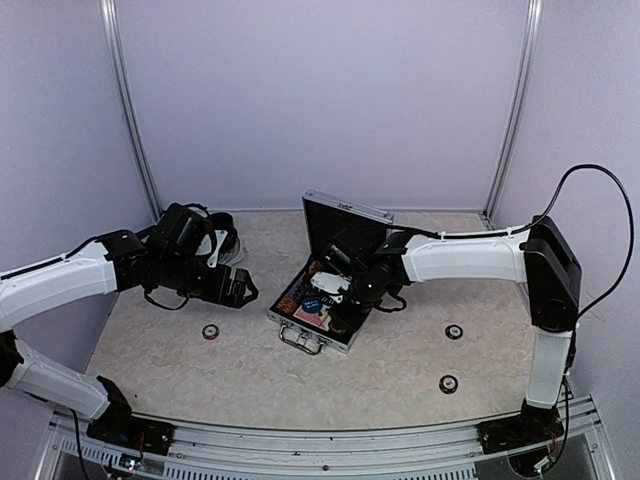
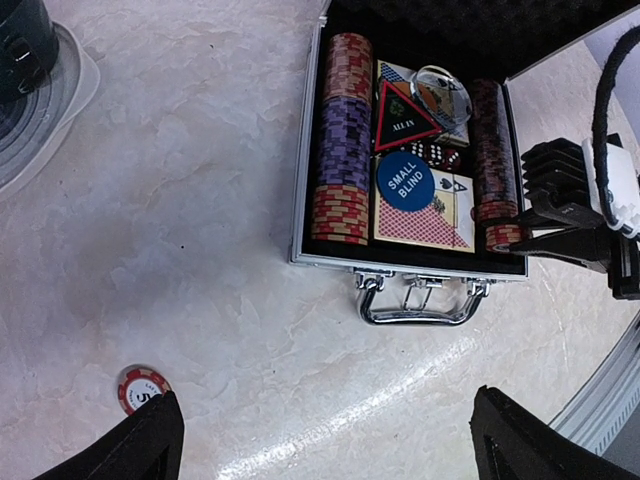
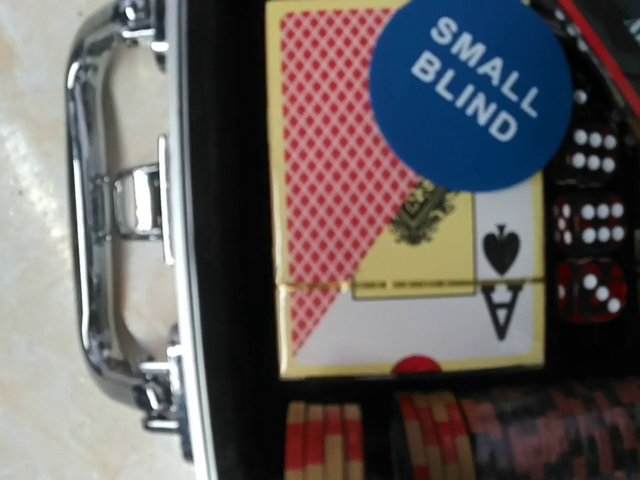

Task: Pack up texas hold em set
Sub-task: Place the poker chips pile in the slot.

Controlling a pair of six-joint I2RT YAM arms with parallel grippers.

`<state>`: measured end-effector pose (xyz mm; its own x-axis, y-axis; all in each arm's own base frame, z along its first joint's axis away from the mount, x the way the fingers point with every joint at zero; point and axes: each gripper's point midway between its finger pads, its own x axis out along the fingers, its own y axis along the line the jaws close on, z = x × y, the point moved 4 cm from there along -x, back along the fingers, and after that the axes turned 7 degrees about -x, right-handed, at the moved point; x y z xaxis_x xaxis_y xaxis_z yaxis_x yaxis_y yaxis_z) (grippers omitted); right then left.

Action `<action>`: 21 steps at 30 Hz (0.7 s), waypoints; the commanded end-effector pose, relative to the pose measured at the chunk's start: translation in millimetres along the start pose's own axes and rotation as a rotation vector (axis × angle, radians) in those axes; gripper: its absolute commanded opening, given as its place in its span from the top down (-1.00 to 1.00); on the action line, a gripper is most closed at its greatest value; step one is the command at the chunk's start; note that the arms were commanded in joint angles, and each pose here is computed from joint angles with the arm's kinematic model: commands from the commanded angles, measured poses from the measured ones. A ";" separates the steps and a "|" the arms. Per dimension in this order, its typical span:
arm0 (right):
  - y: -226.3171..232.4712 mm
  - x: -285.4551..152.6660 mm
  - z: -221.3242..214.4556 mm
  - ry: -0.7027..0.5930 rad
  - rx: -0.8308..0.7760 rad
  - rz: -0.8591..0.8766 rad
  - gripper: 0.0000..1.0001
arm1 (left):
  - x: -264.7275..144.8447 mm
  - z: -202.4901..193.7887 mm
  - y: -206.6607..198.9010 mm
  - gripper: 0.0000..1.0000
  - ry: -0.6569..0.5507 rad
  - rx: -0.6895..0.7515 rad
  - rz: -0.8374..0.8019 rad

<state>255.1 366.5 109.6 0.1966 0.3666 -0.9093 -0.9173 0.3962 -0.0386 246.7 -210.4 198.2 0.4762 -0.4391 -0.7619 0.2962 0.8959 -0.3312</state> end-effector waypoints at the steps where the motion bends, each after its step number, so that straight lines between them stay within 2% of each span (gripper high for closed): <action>1: 2.9 2.2 4.4 0.018 -0.032 -0.035 1.00 | 3.7 0.8 1.4 -0.98 -0.010 -0.004 -0.006; 21: 3.0 13.2 -5.1 0.095 -0.089 -0.152 1.00 | 8.4 -0.3 -0.1 -0.98 0.006 0.004 -0.016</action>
<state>252.1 365.0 95.7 0.2861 0.2422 -0.9271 -0.9091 0.3745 -0.1827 247.5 -213.0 194.2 0.4666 -0.4460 -0.7638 0.3006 0.8921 -0.3373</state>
